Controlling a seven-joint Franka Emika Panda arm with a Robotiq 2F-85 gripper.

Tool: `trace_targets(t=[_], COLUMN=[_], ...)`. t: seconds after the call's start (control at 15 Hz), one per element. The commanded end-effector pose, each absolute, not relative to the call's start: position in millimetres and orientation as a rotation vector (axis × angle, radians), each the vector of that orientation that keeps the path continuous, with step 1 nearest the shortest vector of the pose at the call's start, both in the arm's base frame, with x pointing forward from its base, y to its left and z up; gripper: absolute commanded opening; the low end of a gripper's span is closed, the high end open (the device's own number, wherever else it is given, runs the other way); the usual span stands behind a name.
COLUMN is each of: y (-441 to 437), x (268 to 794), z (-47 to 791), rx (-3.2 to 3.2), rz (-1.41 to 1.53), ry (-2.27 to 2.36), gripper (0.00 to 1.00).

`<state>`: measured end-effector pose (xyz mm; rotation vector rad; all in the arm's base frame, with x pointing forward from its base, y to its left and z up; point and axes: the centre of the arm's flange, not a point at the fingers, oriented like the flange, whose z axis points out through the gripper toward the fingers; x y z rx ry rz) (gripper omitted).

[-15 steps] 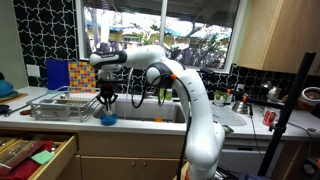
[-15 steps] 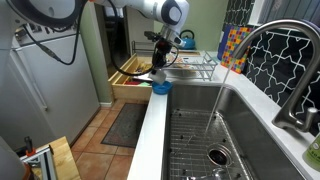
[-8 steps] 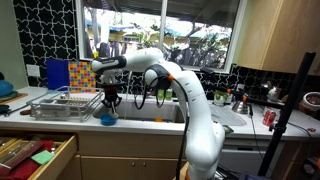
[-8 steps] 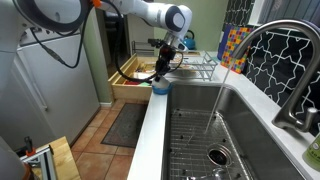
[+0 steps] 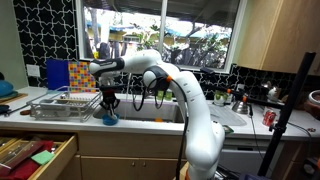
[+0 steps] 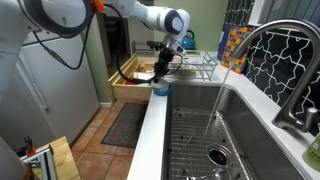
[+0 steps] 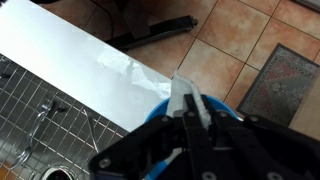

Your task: Rinse the the blue bowl with running water, remove the white sponge from the drawer and use it to wipe the blue bowl

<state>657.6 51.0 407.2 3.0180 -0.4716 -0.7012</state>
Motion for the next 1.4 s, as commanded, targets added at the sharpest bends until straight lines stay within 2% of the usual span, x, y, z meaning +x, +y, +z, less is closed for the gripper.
trace_targets(t=[0.0, 0.4, 0.87, 1.33], y=[58, 66, 72, 40], x=[662, 651, 610, 574], z=[406, 431, 485, 457], rx=[3.051, 3.043, 2.849, 2.533], rz=[-0.700, -0.662, -0.537, -0.567], ry=[-0.401, -0.430, -0.618, -0.782], gripper=[0.02, 0.02, 0.02, 0.02])
